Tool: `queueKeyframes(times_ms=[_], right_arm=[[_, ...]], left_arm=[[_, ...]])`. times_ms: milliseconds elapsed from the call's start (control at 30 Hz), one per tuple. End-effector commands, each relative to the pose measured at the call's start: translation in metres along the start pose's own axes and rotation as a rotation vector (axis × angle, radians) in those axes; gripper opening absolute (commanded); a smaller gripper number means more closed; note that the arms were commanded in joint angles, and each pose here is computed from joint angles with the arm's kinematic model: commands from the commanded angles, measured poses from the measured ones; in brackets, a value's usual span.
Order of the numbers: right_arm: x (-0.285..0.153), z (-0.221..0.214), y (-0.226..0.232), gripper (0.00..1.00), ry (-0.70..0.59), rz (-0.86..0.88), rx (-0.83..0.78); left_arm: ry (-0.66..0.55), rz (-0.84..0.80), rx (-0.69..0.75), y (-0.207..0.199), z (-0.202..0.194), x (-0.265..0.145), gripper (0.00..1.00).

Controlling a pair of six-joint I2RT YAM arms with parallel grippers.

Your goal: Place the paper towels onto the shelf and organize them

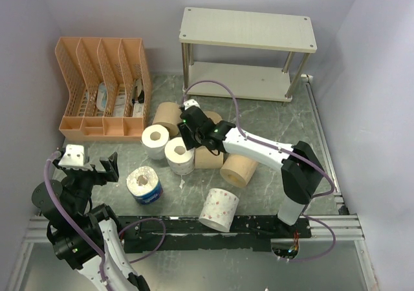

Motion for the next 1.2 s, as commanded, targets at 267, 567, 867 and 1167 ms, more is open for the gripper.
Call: queueKeyframes(times_ms=[267,567,867,1167], right_arm=[[0.003,0.001,0.015,0.47,0.019,0.16,0.022],[0.009,-0.007,0.018,0.48,0.049,0.281,0.055],[0.005,-0.005,0.01,0.64,0.038,0.378,0.112],[-0.003,-0.003,0.013,0.67,0.021,0.519,0.155]], left_arm=[[-0.017,-0.004,0.019,-0.002,0.001,-0.001,0.98],[-0.021,-0.002,0.024,-0.002,0.001,-0.001,0.98],[-0.023,-0.002,0.027,-0.002,0.001,-0.002,0.98],[-0.024,-0.004,0.029,-0.003,0.0,-0.002,0.98]])
Point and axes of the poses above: each gripper's point midway between its finger pads, its own x axis out along the fingers, its own y axis along the line the jaws close on, z = x × y, the point moved 5 cm from there along -x, back along the fingers, and after that the axes turned 4 degrees about -x, right-handed, at the moved point
